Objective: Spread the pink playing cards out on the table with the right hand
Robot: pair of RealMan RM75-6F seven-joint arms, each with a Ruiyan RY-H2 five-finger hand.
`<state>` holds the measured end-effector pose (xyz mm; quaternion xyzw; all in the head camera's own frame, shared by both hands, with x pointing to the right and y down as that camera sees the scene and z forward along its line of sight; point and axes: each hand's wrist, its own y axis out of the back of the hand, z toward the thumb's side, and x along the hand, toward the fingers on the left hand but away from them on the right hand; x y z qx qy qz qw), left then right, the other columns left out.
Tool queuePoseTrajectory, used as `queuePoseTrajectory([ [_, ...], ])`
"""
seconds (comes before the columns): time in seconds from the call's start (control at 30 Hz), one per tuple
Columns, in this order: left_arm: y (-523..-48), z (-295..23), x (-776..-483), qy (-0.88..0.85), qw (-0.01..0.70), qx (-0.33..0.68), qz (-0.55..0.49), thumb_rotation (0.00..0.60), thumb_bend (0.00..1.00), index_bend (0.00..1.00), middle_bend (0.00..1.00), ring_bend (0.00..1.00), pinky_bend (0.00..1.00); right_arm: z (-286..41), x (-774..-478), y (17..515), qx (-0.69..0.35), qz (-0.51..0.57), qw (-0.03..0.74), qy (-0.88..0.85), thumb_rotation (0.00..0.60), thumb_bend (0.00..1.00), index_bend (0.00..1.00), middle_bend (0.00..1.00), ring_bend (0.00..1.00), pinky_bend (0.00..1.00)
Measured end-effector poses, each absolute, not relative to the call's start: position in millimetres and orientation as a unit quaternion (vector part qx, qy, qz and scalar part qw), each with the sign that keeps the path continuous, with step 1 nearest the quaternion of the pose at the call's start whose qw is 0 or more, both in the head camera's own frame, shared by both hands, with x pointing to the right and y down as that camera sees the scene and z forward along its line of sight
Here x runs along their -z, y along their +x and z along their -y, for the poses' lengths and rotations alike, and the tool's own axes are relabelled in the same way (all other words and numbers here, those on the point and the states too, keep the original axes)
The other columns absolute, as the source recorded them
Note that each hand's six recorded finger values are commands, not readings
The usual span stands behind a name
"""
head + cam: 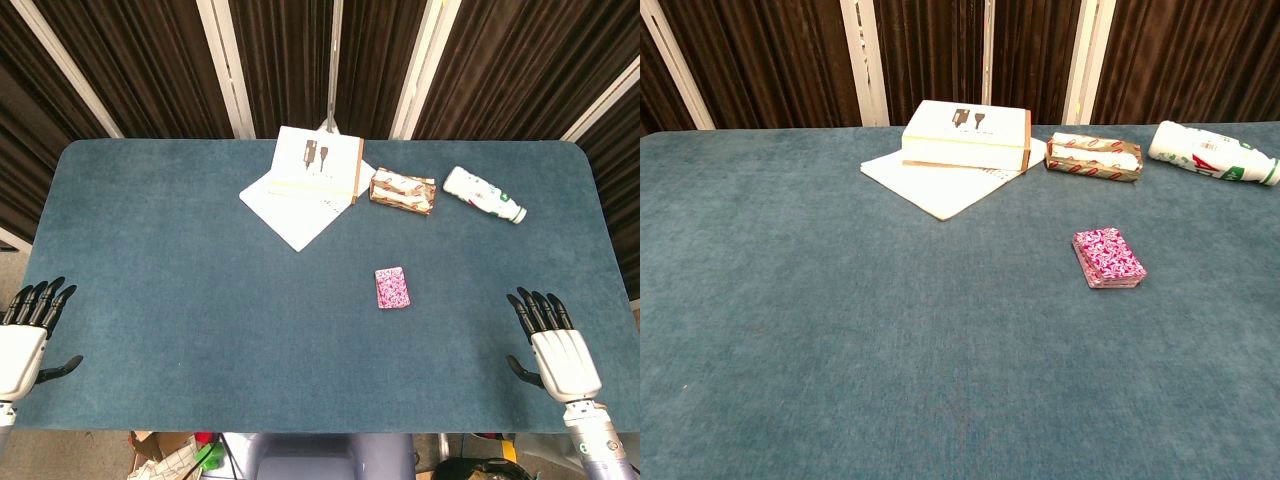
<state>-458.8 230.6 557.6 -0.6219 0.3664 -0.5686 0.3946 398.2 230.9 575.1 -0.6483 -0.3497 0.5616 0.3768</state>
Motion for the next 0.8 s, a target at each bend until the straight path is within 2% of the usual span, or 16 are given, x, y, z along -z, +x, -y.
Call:
queuePoseTrajectory([
  [0.27, -458.9, -231.8, -557.2, -0.621, 0.392, 0.572, -0.364, 0.6, 0.0, 0.0, 0.0, 0.0, 0.0, -229.3, -572.7, 397.5, -0.555, 0.362, 0.375, -0.648, 0.6, 0.3, 0.0, 0.0, 0.0, 0.0],
  [0.6, -459.4, -231.0, -555.2, -0.623, 0.387, 0.567, -0.375, 0.6, 0.0, 0.0, 0.0, 0.0, 0.0, -224.3, -569.1, 387.2, -0.542, 0.365, 0.38, -0.654, 0.6, 0.12, 0.0, 0.0, 0.0, 0.0],
  [0.8, -460.2, -230.2, -554.4, -0.628, 0.379, 0.564, -0.379, 0.6, 0.0, 0.0, 0.0, 0.0, 0.0, -205.8, -569.6, 376.0, -0.538, 0.369, 0.383, -0.654, 0.6, 0.1, 0.0, 0.0, 0.0, 0.0],
])
